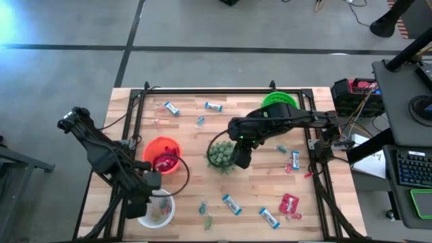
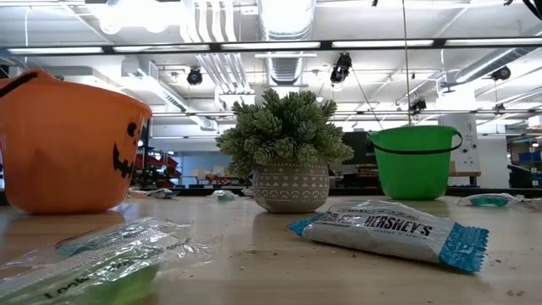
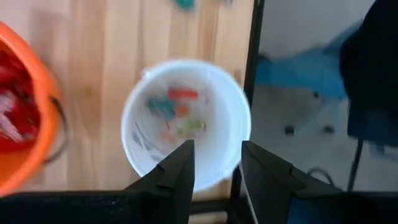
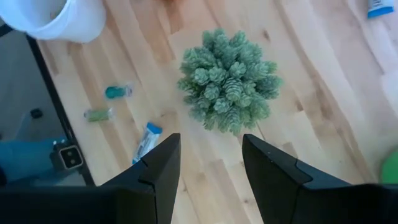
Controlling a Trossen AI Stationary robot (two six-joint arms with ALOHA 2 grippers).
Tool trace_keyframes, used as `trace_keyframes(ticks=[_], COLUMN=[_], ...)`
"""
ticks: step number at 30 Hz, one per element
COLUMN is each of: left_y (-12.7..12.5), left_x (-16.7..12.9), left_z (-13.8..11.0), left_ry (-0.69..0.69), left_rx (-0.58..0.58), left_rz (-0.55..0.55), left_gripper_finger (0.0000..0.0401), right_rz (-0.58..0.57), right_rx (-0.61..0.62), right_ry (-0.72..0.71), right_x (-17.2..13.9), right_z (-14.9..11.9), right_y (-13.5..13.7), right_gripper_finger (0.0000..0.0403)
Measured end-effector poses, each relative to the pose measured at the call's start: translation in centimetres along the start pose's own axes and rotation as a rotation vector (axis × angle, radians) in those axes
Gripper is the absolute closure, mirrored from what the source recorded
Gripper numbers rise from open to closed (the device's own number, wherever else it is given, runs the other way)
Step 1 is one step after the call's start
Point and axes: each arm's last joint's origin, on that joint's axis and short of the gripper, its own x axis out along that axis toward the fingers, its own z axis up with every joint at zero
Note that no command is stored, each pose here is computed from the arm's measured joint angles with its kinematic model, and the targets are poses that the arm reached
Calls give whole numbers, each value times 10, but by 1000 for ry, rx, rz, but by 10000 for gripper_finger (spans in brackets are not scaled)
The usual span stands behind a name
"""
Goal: Sort candy
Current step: Put the orange gummy into the white bucket
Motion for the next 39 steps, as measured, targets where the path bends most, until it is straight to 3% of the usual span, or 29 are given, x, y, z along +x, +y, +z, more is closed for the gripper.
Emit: trace_keyframes(ticks=[10, 15, 23, 29, 39], left_y=[17, 30, 45, 51, 74], left_x=[-53, -65, -79, -87, -106], left_z=[-9, -20, -33, -39, -59], left_ry=[-283, -278, -267, -275, -268], left_rx=[56, 71, 150, 240, 260], left_rz=[59, 109, 128, 126, 134], left_gripper_finger=[287, 288, 288, 288, 288], right_rz=[-113, -235, -465, -534, -623], right_rx=[65, 134, 313, 473, 696], right_ry=[-47, -13, 87, 166, 251], right_x=[0, 22, 68, 86, 108], right_z=[-23, -35, -55, -77, -103], right_y=[14, 8, -27, -41, -56], right_gripper_finger=[238, 238, 238, 238, 238])
